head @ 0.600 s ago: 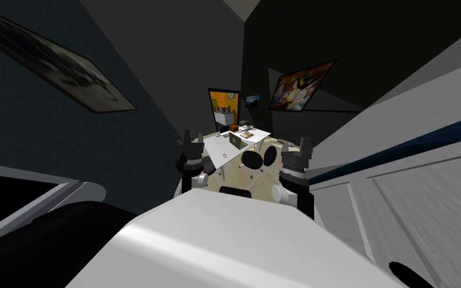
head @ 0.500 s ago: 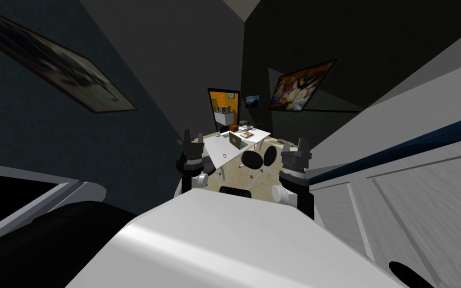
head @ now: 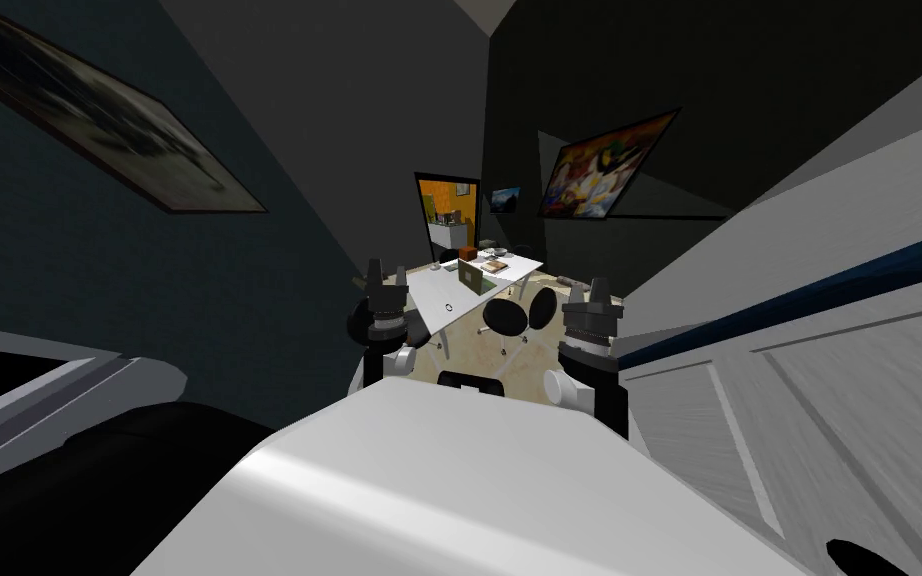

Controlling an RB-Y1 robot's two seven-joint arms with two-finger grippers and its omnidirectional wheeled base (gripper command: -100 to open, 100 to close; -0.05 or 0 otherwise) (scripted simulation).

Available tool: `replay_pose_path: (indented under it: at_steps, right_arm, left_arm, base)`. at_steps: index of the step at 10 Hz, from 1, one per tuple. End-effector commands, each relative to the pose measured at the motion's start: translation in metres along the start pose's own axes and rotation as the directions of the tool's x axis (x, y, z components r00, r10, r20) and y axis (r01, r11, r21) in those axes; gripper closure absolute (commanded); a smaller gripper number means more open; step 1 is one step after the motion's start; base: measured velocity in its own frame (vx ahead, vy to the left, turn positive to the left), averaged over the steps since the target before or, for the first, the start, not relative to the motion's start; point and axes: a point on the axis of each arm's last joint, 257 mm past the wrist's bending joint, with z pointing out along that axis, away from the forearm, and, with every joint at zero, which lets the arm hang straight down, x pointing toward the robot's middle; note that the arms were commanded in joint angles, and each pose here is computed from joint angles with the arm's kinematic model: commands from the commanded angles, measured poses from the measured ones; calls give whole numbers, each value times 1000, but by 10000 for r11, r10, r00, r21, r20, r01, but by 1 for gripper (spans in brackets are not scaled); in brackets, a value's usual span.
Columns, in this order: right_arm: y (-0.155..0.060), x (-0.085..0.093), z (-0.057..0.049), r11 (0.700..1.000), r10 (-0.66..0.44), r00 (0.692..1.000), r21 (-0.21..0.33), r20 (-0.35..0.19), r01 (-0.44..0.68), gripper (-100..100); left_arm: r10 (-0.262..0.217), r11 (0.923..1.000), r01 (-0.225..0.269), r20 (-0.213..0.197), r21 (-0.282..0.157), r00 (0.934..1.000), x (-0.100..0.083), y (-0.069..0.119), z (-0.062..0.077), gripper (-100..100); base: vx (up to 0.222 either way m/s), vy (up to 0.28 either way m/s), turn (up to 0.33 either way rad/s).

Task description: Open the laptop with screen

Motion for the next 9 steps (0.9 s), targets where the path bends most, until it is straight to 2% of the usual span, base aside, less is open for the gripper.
replay_pose_path:
  at_steps: [1, 3, 4, 7, 9]
  right_arm:
    - [0, 0, 0, 10000, 0, 10000, 0, 0, 0, 0]
    - [0, 0, 0, 10000, 0, 10000, -1, 0, 0, 0]
    - [-3, 3, 1, 9999, 107, 9996, 48, -255, -106, -100]
    - [-17, 7, 5, 9968, 746, 9950, 322, -663, -726, -100]
    - [-31, 7, 9, 9871, 1513, 9859, 632, -720, -1469, -100]
  left_arm:
    - [0, 10000, 0, 0, 0, 10000, 0, 0, 0, 0]
    - [0, 10000, 0, 0, 1, 10000, 0, 0, 0, 0]
    - [0, 10000, 0, 0, 1, 10000, 0, 0, 0, 0]
    - [0, 10000, 0, 0, -6, 10000, 0, 0, 0, 0]
    - [0, 10000, 0, 0, -7, 10000, 0, 0, 0, 0]
  base:
    - [0, 0, 0]
    - [0, 0, 0]
    - [9, -2, 16]
    - [10, -8, 40]
    - [21, -16, 71]
